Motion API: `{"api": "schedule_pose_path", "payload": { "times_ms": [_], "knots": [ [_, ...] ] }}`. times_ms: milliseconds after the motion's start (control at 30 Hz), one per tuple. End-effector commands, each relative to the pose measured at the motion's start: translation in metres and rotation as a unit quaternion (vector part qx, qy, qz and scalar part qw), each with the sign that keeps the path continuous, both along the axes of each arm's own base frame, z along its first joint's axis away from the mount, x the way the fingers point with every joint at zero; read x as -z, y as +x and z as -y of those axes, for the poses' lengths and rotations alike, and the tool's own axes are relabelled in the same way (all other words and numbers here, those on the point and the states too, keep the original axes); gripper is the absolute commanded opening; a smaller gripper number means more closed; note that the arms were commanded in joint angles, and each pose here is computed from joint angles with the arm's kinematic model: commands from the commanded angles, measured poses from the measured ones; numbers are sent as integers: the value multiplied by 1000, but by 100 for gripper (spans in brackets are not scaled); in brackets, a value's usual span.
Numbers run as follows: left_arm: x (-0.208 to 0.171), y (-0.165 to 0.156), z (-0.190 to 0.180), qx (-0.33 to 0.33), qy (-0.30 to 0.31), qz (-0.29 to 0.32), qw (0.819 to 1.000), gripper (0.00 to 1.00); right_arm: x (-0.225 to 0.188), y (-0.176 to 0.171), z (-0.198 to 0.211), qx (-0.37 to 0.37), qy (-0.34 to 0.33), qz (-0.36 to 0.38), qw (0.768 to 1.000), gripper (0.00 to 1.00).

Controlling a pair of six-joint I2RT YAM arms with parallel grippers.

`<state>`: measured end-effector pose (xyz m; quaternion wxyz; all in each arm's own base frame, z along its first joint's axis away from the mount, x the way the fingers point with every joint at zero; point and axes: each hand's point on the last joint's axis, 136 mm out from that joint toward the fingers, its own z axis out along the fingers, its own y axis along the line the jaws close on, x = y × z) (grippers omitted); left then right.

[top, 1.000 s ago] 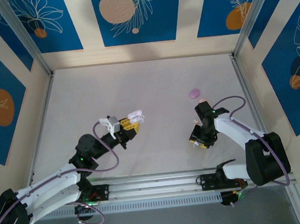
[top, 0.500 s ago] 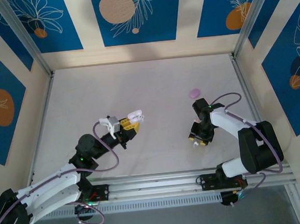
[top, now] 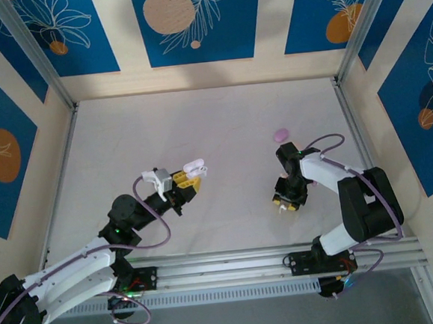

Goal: Insert wireless bluetooth earbuds into charging case

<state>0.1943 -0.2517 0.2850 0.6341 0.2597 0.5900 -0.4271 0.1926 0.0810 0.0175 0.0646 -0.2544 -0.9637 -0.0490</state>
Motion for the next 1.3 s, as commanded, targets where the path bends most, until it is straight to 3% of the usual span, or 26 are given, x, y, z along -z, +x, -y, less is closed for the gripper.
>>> {"api": "schedule_pose_path", "payload": {
  "times_ms": [0,900,1067,1267],
  "knots": [
    [-5,-2,-2,-4,-10,8,1000,8,-2,0,0,-4,-9,-10,1000,39],
    [-5,-1,-2,-4,-9,5,1000,8,-2,7,-2,-29,-13,7,999,29],
    [-4,-1,-1,-3,-8,5,1000,8,-21,18,-15,-54,6,51,997,29],
    [-2,0,0,-3,-6,3,1000,8,-80,44,-40,-98,33,182,978,29]
  ]
}}
